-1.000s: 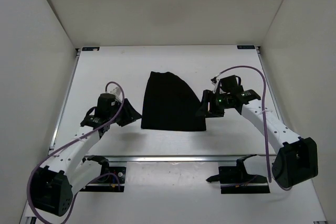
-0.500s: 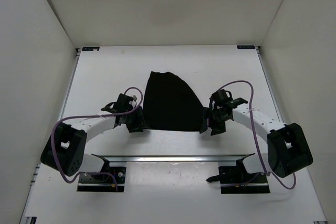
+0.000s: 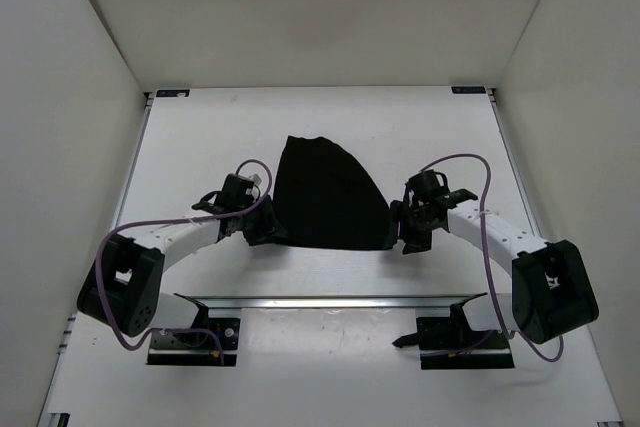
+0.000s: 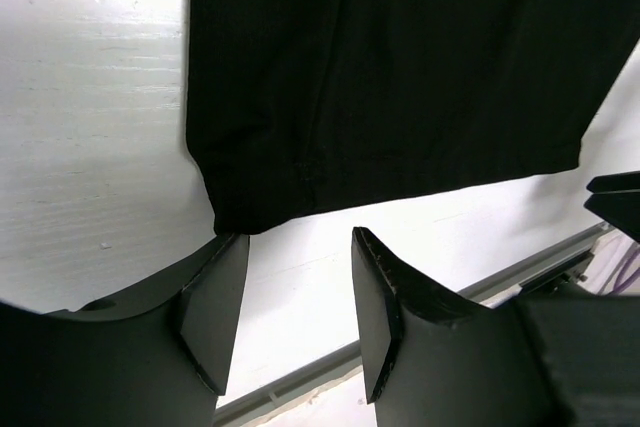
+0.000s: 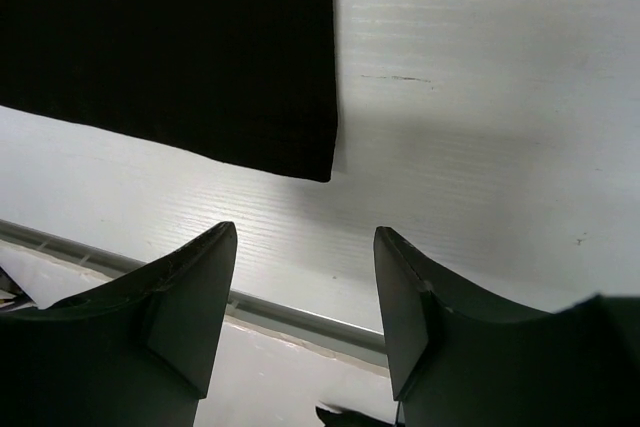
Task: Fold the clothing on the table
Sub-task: Grab the skirt from the pile
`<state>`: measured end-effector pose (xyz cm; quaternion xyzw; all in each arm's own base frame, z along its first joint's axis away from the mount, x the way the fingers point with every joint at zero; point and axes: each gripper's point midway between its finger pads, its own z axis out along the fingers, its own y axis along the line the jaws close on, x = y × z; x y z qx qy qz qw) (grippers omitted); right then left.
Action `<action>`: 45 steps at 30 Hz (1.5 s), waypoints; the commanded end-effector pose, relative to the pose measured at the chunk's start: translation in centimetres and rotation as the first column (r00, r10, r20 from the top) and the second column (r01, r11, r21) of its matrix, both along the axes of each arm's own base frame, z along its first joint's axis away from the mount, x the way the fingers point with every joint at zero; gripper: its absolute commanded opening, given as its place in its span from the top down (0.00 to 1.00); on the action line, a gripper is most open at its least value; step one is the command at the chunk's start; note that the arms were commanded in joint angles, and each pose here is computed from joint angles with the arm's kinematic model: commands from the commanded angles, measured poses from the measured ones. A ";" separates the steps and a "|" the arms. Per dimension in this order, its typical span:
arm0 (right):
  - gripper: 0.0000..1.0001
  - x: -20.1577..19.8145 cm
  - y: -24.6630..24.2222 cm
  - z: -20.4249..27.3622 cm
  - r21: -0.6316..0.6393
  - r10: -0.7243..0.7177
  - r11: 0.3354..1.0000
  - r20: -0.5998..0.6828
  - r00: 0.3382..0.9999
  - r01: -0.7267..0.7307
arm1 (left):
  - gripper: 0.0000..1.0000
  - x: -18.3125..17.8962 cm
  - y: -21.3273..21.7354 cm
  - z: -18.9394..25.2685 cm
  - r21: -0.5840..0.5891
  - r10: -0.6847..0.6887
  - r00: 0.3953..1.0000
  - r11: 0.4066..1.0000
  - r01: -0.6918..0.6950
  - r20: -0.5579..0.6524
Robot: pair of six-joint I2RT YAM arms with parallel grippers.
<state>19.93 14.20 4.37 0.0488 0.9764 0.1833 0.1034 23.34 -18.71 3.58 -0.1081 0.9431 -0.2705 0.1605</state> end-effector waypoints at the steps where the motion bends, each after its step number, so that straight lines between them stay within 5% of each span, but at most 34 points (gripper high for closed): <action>1: 0.45 1.2 0.4 1.3 0.030 -0.010 1.000 0.061 0.998 0.008 | 0.44 0.7 -0.2 1.7 -0.041 0.009 0.998 0.999 -0.006 0.058; 21: 0.45 4.0 2.4 6.7 0.042 0.042 0.998 0.191 0.981 -0.051 | 0.44 0.8 0.5 4.4 -0.083 0.033 0.992 0.996 -0.023 0.120; 30: 0.46 6.9 -1.9 9.7 0.040 -0.021 0.999 0.273 0.962 0.011 | 0.43 5.0 3.6 7.7 -0.017 0.055 0.980 0.998 -0.052 0.190; 35: 0.45 5.4 2.5 8.8 0.082 0.054 0.994 0.259 0.964 -0.078 | 0.44 2.0 1.2 5.8 -0.105 0.052 0.985 0.994 -0.035 0.165; 39: 0.45 5.6 0.8 7.9 0.078 0.021 0.996 0.222 0.975 -0.039 | 0.43 2.0 2.5 5.0 -0.077 0.047 0.992 0.996 -0.039 0.114; 45: 0.46 6.1 1.1 9.7 0.143 -0.006 0.989 0.294 0.956 -0.038 | 0.43 2.9 1.6 7.2 -0.098 0.057 0.979 0.995 -0.038 0.198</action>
